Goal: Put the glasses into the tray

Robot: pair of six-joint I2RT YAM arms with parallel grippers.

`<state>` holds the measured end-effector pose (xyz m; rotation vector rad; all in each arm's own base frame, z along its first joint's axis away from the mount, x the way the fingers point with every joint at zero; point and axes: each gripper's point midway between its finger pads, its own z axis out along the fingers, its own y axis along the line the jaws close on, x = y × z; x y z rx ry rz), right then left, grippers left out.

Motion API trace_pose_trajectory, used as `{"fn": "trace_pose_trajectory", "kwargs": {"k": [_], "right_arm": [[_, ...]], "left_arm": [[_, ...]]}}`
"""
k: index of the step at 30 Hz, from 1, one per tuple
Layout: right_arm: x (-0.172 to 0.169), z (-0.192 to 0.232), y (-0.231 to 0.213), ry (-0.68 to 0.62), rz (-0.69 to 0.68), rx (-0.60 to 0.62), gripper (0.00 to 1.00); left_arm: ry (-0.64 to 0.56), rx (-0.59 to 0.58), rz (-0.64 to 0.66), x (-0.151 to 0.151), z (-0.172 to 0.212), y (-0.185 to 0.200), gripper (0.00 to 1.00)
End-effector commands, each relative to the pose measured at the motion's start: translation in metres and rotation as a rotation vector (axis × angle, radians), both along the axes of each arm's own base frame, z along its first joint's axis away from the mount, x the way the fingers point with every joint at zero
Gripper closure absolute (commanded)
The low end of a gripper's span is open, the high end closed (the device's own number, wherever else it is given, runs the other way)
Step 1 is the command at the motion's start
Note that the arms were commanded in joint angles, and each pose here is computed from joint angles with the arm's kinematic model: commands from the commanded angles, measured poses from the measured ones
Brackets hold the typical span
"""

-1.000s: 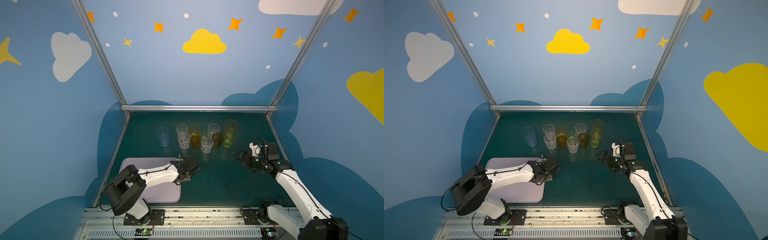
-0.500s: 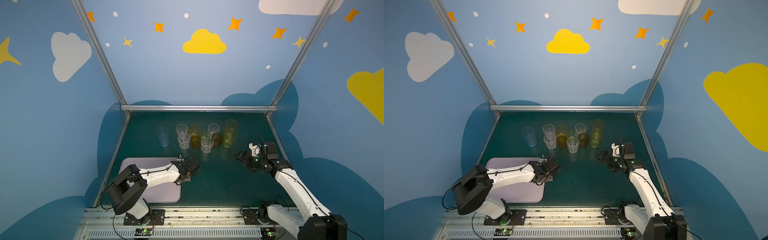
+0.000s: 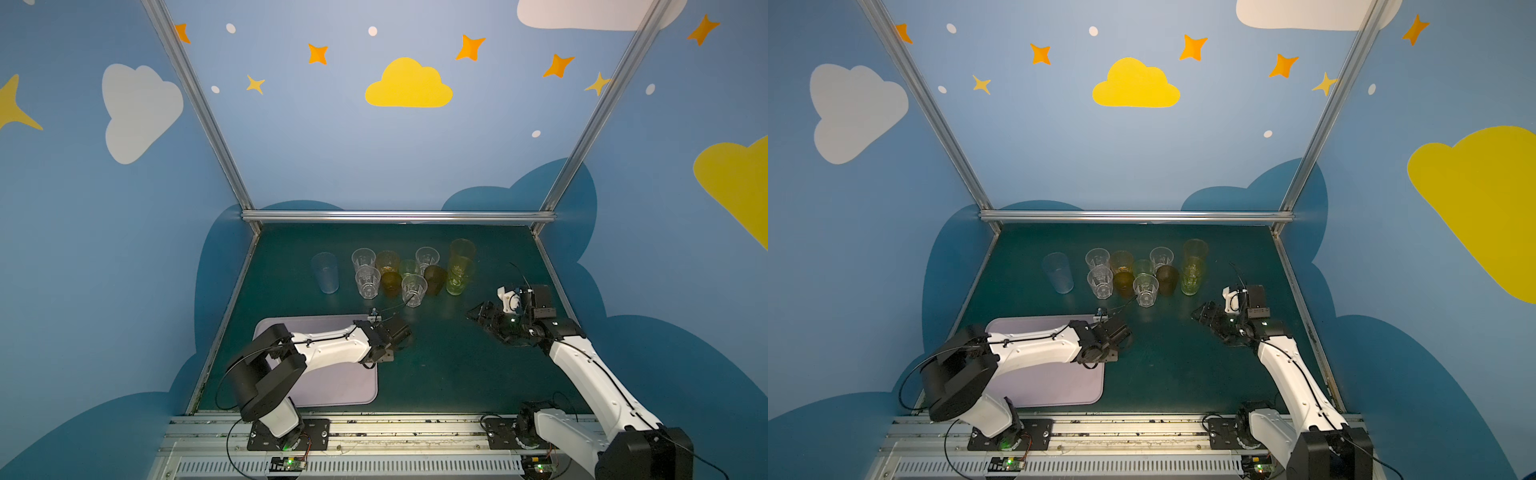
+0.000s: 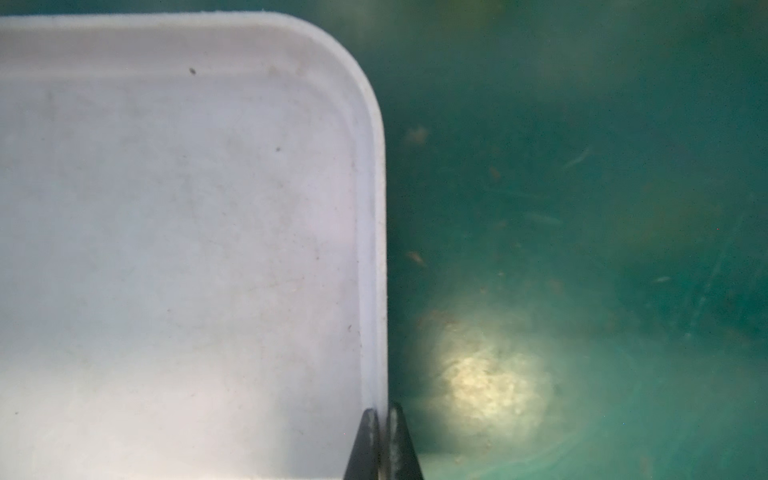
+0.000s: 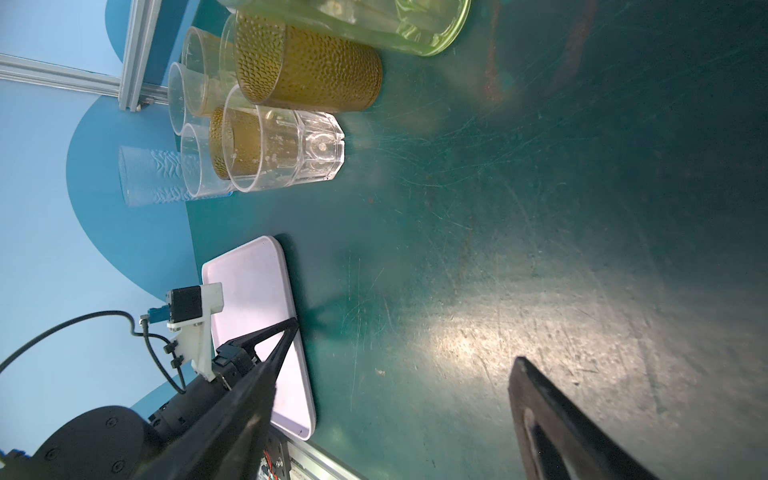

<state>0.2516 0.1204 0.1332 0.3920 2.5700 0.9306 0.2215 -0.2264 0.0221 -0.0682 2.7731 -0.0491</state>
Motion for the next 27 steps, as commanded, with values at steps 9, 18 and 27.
{"fn": "trace_pose_trajectory", "kwargs": {"k": [9, 18, 27], "right_arm": [[-0.004, -0.008, -0.001, 0.025, 0.002, -0.004, 0.13], [-0.015, -0.017, -0.005, 0.003, -0.018, -0.011, 0.13], [-0.026, -0.025, 0.002, 0.011, -0.026, 0.035, 0.13]], "left_arm": [[0.007, -0.135, -0.062, 0.003, 0.008, -0.049, 0.96], [-0.038, -0.195, -0.080, 0.013, 0.019, -0.067, 0.96], [-0.085, -0.211, -0.069, 0.015, 0.025, -0.060, 0.50]]}}
